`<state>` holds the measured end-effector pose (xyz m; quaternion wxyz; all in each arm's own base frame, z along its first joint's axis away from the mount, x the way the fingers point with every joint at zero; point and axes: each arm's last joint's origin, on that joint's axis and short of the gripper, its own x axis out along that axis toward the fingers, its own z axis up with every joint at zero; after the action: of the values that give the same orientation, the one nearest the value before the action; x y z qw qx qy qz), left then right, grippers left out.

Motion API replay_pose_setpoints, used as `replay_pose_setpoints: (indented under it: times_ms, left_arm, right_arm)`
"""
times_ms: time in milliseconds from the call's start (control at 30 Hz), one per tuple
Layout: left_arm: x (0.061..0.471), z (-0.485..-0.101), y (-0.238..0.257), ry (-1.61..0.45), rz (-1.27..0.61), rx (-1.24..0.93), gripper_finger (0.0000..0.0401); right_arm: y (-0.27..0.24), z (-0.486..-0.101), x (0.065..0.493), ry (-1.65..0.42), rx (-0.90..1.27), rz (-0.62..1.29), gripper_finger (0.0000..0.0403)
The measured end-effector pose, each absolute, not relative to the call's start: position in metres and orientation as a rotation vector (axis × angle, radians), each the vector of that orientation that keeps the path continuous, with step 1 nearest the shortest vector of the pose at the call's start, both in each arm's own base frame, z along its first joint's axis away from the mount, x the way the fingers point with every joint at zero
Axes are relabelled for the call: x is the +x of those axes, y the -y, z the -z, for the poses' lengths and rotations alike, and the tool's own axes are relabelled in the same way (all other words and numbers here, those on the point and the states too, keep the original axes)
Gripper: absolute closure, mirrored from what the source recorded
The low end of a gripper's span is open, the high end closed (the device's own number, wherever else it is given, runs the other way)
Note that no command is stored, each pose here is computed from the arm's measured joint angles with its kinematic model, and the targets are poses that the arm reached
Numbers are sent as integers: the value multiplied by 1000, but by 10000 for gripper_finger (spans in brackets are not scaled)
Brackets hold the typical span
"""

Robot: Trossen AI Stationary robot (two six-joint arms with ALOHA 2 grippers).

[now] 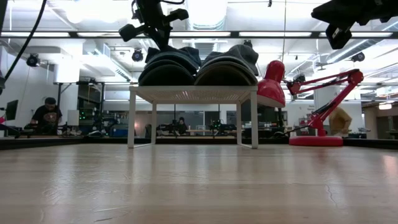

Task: Pick & Place hat
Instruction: Stack the black cap on top of the other blue cap on the shelf

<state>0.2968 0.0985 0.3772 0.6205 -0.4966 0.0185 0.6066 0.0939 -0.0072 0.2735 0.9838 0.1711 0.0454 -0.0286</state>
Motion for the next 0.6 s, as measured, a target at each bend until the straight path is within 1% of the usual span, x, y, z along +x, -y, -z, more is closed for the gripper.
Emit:
replay_pose_setpoints:
  times_ms: [333,433,600]
  left_arm:
    - [297,-375,-99,-51,-1394,-1134,398]
    - [299,-376,-99,-51,-1376,-1125,382]
    - [300,-377,-99,-39,-1364,-1133,336]
  right_arm:
    - [7,-274,94,-91,344,58,374]
    - [7,-274,94,-91,344,57,374]
    - [7,-274,94,-90,344,58,374]
